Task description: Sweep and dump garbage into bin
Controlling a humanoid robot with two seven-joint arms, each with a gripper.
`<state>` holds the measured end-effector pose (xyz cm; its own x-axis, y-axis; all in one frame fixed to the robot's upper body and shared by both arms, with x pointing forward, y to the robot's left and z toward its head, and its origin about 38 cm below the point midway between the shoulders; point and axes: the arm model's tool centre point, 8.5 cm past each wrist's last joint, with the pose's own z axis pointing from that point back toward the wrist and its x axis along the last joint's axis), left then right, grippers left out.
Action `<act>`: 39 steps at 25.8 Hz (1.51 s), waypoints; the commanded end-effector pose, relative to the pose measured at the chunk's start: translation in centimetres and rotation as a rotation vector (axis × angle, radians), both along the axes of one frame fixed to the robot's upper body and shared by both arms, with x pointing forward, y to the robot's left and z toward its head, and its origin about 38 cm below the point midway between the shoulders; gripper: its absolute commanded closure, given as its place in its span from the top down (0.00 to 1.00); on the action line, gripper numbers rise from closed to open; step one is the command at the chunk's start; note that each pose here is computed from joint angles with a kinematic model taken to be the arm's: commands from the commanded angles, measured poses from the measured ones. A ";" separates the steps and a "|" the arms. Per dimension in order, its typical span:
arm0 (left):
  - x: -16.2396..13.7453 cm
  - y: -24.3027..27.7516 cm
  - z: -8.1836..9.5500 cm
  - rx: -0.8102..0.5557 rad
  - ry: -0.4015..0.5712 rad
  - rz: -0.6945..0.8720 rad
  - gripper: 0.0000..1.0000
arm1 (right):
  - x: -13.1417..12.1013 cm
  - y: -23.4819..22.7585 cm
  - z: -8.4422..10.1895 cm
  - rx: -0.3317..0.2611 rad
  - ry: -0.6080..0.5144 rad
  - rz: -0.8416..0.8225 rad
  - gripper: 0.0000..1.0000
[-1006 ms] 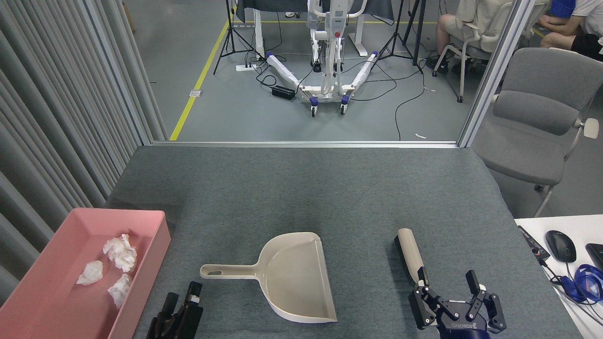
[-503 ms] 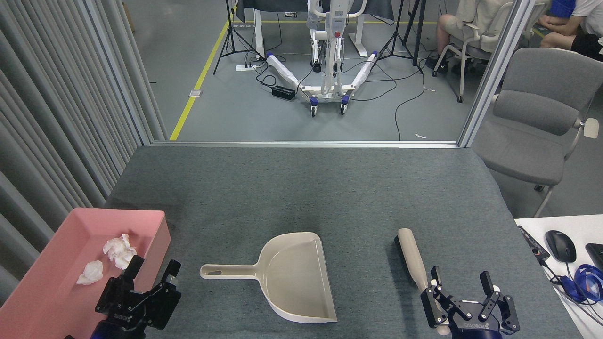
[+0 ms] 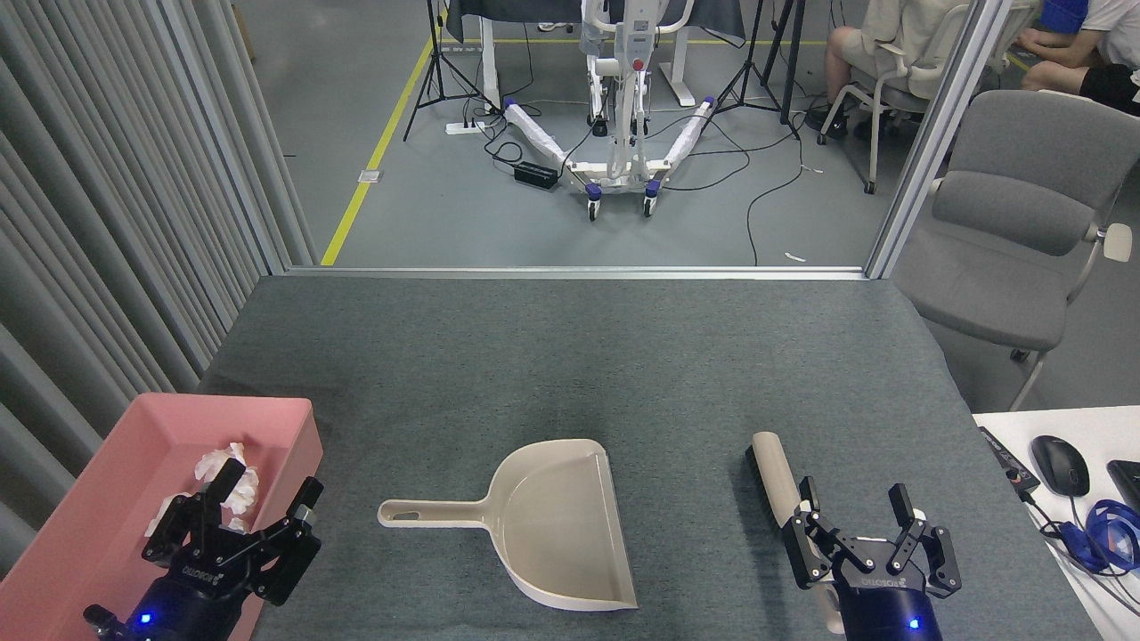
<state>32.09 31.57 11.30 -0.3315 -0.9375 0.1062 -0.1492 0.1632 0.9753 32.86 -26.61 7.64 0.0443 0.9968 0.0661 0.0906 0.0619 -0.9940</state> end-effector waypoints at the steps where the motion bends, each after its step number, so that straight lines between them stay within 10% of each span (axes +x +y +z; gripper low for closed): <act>1: 0.3 0.9 0.6 0.033 -0.012 0.007 0.99 | 0.0 0.1 -0.1 0.004 0.008 0.008 0.98; 10: -0.2 1.1 0.7 0.029 -0.017 -0.023 0.99 | 0.1 -0.3 0.0 0.117 0.007 0.024 0.98; 39: 2.1 0.4 -2.8 0.170 0.032 0.132 0.99 | -0.5 -3.0 -0.8 -0.078 0.117 0.023 0.98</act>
<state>34.07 31.96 8.88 -0.2075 -0.9782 -0.0122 -0.1336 0.0160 0.9909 32.41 -29.48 6.87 0.0239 0.9996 -0.0124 -0.0218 -0.0119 -0.9997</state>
